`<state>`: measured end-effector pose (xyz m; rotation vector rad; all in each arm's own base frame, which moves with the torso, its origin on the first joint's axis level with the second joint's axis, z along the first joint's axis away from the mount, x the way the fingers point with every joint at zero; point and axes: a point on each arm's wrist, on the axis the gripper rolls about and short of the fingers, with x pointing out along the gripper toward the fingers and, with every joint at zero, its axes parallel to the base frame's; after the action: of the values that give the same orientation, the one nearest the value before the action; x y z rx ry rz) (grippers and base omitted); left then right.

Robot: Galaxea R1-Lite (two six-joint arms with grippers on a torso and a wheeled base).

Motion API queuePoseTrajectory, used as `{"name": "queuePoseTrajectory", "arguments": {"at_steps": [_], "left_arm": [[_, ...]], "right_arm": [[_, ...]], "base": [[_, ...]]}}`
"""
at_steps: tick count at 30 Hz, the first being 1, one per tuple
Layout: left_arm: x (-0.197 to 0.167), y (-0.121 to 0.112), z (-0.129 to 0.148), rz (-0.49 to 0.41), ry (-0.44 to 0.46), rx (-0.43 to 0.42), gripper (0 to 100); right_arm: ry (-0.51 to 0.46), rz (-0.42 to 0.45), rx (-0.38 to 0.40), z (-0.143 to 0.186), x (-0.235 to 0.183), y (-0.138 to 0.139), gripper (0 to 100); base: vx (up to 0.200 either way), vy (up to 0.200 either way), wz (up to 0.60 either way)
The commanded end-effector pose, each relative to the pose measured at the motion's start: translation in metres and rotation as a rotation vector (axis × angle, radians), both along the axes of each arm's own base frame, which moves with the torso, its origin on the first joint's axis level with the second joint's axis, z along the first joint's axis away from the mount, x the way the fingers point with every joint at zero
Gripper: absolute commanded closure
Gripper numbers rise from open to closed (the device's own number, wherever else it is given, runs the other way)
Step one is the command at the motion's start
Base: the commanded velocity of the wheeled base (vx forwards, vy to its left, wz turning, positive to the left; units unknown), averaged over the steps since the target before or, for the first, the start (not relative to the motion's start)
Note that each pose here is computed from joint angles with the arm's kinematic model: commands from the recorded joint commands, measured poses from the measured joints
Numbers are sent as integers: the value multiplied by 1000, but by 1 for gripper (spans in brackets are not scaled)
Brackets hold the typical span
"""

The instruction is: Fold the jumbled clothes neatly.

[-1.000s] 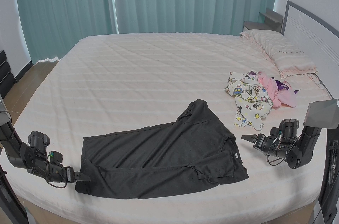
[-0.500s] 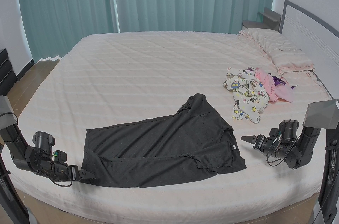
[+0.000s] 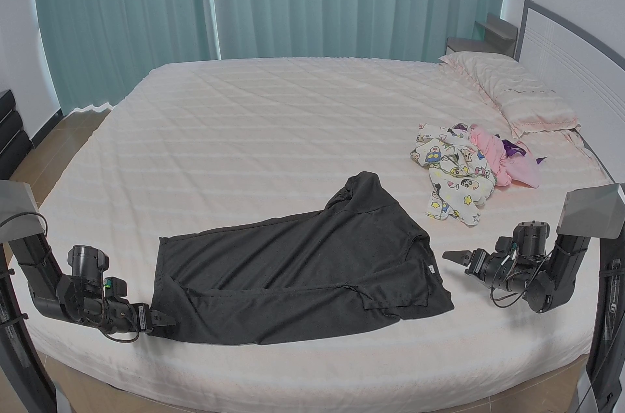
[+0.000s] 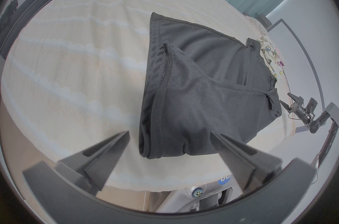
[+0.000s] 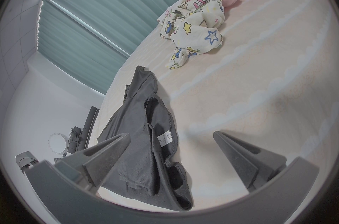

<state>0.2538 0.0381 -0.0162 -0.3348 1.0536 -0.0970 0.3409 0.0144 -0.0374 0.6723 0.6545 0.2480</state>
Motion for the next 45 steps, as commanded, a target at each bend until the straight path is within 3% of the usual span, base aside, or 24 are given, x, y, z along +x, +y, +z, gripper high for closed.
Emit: {"name": "queuePoseTrajectory", "arguments": {"at_steps": [1, 11, 13, 22, 28, 29, 35, 41, 45], "left_arm": [[-3, 0, -10, 13, 26, 3, 100], [-19, -2, -4, 17, 40, 104, 100], [-21, 0, -5, 32, 65, 165, 100], [-33, -2, -9, -41, 154, 203, 100], [-33, -2, -11, -47, 164, 208, 100], [-33, -2, -12, -49, 167, 208, 0], [-33, -1, -9, -43, 153, 192, 0], [-30, 15, 16, -9, 10, 75, 0], [-21, 21, 23, 22, -40, 42, 0]], "right_arm": [[-4, 0, -1, -4, -1, 0, 0], [-13, 10, -6, -5, -3, 2, 0], [-14, 10, -6, -4, -3, 2, 0], [-13, 10, -6, -5, -3, 2, 0], [-13, 10, -6, -5, -3, 2, 0], [-13, 10, -6, -5, -3, 2, 0], [-13, 10, -6, -5, -3, 2, 0], [-13, 10, -6, -5, -3, 2, 0], [-14, 10, -6, -5, -3, 2, 0]], "base": [[0, 0, 0], [0, 0, 0], [0, 0, 0], [0, 0, 0], [0, 0, 0], [0, 0, 0], [0, 0, 0], [0, 0, 0], [0, 0, 0]]}}
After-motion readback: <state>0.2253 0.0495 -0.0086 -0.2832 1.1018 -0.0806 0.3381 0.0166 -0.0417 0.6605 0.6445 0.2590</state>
